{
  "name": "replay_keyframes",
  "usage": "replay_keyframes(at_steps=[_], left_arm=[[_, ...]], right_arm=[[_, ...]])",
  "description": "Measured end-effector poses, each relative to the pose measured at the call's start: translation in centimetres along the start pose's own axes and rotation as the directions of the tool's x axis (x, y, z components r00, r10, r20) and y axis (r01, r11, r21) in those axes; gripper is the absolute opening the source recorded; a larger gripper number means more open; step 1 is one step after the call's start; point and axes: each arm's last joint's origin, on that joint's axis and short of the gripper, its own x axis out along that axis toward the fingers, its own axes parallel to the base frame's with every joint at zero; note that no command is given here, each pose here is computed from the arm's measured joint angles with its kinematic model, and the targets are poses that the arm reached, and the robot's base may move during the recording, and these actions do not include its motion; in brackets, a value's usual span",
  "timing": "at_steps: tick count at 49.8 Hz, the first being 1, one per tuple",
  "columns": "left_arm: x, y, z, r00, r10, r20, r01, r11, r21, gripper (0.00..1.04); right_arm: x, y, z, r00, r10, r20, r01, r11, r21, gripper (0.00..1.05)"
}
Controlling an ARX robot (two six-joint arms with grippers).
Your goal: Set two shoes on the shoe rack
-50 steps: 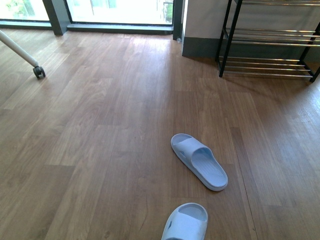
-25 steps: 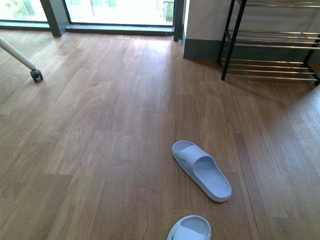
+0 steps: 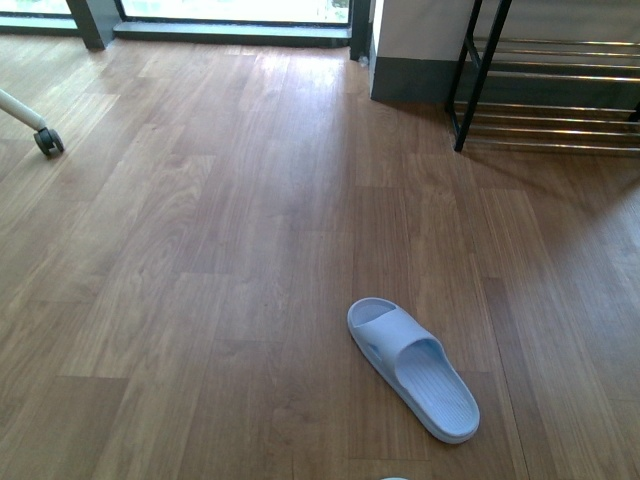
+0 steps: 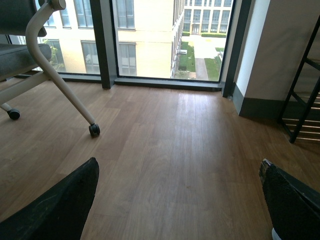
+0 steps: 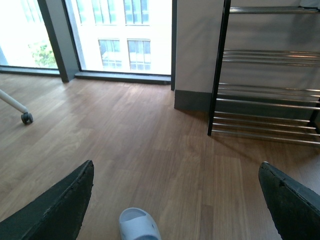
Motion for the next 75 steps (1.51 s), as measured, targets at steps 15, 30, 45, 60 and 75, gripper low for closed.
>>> replay_keyframes(at_steps=[15, 30, 45, 60, 75], left_arm=[[0.0, 0.0, 0.0, 1.000, 0.000, 0.000, 0.000, 1.000, 0.000, 0.95], [0.0, 0.0, 0.0, 1.000, 0.000, 0.000, 0.000, 1.000, 0.000, 0.95], [0.0, 0.0, 0.0, 1.000, 0.000, 0.000, 0.000, 1.000, 0.000, 0.95], [0.0, 0.0, 0.0, 1.000, 0.000, 0.000, 0.000, 1.000, 0.000, 0.95], [0.0, 0.0, 0.0, 1.000, 0.000, 0.000, 0.000, 1.000, 0.000, 0.95]], right_arm=[[3.1, 0.1, -0.1, 0.958, 0.223, -0.179, -0.199, 0.970, 0.140, 0.95], [17.4, 1.8, -6.8, 0.884, 0.092, -0.458, -0.156, 0.982, -0.104, 0.95], [22.5, 4.6, -15.6, 0.791, 0.088, -0.606, -0.250, 0.950, -0.187, 0.95], [25.7, 4.3, -22.5, 0.725, 0.029, -0.689, -0.304, 0.910, -0.282, 0.95], [26.5, 2.3, -26.6, 0.671, -0.046, -0.740, -0.317, 0.885, -0.342, 0.95]])
